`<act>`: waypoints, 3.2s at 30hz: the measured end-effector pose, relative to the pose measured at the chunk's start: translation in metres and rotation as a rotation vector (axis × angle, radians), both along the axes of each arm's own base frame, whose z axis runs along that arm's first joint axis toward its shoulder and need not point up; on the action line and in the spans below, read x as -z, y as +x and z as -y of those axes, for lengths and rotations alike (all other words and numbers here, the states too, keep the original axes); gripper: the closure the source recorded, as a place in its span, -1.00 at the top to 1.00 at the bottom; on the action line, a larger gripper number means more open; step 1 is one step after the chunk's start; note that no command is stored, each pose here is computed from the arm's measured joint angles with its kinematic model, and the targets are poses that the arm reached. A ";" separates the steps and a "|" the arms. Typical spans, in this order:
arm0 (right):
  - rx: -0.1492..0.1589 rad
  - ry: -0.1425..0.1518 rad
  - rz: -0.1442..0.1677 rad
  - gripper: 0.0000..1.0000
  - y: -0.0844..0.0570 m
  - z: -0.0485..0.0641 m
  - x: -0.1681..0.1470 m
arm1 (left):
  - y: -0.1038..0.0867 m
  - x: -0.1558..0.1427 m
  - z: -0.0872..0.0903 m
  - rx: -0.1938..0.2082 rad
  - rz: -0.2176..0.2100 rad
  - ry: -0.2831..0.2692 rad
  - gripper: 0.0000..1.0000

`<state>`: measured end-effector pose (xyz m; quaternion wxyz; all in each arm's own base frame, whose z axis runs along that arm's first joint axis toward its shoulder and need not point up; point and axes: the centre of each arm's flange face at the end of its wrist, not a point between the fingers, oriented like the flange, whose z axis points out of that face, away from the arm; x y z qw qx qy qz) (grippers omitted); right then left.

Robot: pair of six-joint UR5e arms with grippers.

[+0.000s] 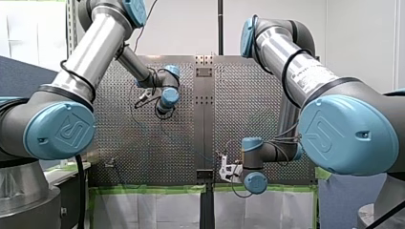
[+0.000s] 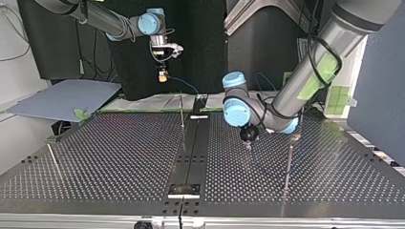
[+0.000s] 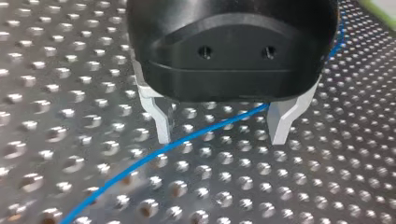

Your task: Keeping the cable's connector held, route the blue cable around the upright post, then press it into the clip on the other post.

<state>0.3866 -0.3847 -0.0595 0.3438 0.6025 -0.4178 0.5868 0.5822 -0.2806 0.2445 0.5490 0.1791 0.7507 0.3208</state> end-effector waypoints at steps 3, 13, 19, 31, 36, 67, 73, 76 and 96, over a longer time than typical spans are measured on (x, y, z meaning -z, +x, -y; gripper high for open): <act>0.000 0.000 0.000 -1.00 0.000 0.000 0.000 | 0.000 0.004 -0.001 -0.010 -0.007 0.014 1.00; 0.000 -0.003 0.003 -1.00 0.000 0.000 0.000 | 0.001 0.015 -0.004 -0.035 -0.029 0.061 1.00; 0.000 -0.004 0.004 -1.00 0.000 0.000 0.000 | 0.001 0.026 -0.004 -0.052 -0.050 0.085 1.00; 0.000 -0.004 0.004 -1.00 0.000 0.000 0.000 | -0.007 0.029 -0.003 -0.068 -0.086 0.105 1.00; 0.000 -0.003 0.004 -1.00 0.000 0.000 0.000 | -0.011 0.042 -0.002 -0.076 -0.127 0.120 1.00; 0.000 -0.006 0.004 -1.00 0.000 0.000 0.000 | -0.016 0.129 0.027 0.008 -0.188 -0.044 1.00; 0.000 -0.008 0.005 -1.00 0.001 0.001 -0.001 | -0.015 0.140 0.035 0.049 -0.182 -0.119 1.00; -0.003 -0.009 0.006 -1.00 0.001 0.001 -0.001 | -0.016 0.152 0.040 0.068 -0.190 -0.150 1.00; -0.025 -0.012 0.010 -1.00 0.003 0.000 -0.001 | -0.033 0.187 0.084 0.223 -0.234 -0.352 1.00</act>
